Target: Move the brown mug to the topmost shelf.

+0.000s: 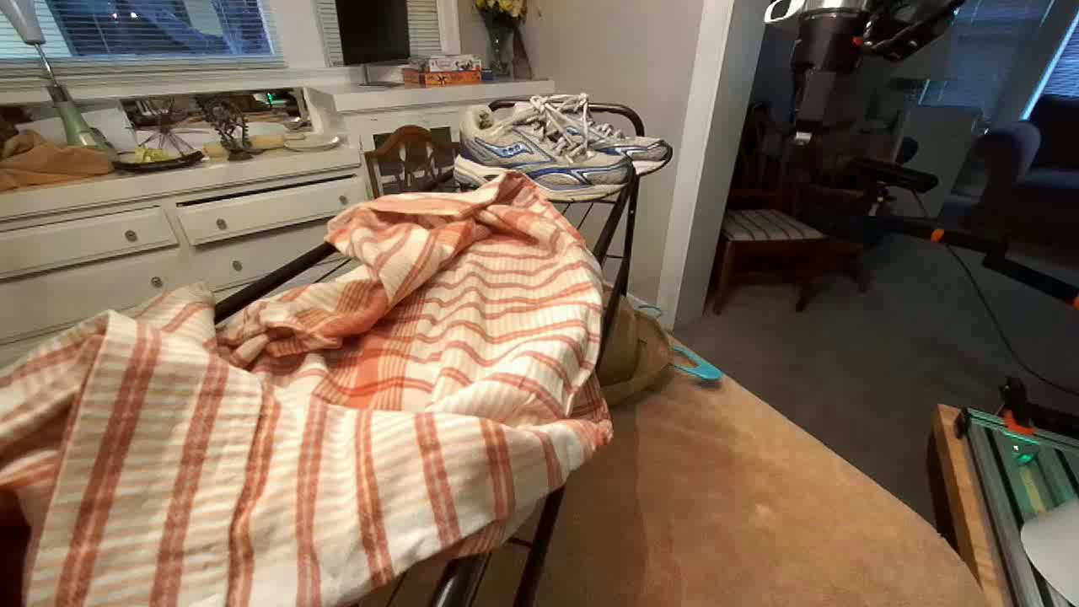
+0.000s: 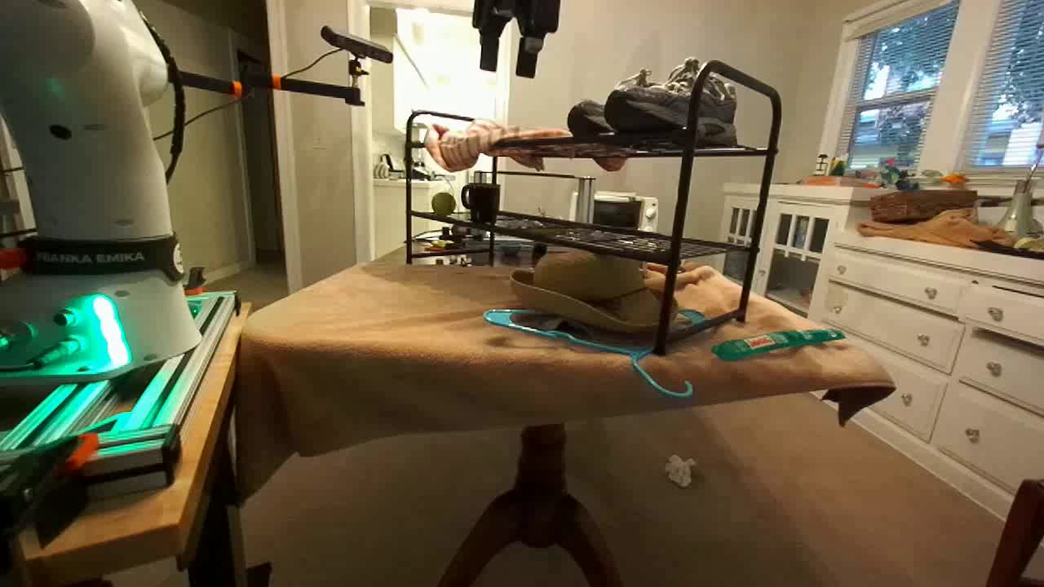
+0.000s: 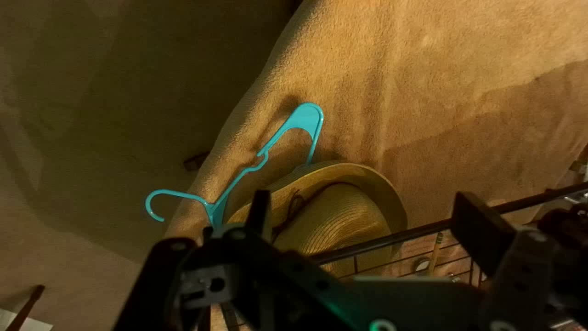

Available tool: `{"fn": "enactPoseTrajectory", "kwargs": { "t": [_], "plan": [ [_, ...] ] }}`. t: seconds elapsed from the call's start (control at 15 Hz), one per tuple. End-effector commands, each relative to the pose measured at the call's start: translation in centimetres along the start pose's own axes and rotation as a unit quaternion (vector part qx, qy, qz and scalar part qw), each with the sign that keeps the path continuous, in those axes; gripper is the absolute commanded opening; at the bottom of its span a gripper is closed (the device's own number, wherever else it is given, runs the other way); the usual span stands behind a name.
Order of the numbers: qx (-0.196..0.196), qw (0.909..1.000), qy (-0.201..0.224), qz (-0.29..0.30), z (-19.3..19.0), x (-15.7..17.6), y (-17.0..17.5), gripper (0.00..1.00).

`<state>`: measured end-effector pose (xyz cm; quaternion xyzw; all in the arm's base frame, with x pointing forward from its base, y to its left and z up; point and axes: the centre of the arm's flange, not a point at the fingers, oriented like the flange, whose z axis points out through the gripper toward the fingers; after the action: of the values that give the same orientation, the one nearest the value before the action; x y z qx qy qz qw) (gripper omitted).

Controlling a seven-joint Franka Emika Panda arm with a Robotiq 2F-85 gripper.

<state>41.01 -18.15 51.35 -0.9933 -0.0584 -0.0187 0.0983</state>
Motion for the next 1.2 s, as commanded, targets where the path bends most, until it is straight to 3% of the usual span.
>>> {"fn": "enactPoseTrajectory", "kwargs": {
  "t": [0.0,0.47,0.87,1.13],
  "plan": [
    [0.000,1.0000,0.000,0.000,0.0,0.0,0.0,1.00],
    [0.000,1.0000,0.000,0.000,0.0,0.0,0.0,1.00],
    [0.044,0.9890,0.071,-0.122,-0.4,-1.9,-6.1,1.00],
    [0.041,0.9791,0.129,-0.153,-0.9,-2.9,-8.7,1.00]
  ]
}}
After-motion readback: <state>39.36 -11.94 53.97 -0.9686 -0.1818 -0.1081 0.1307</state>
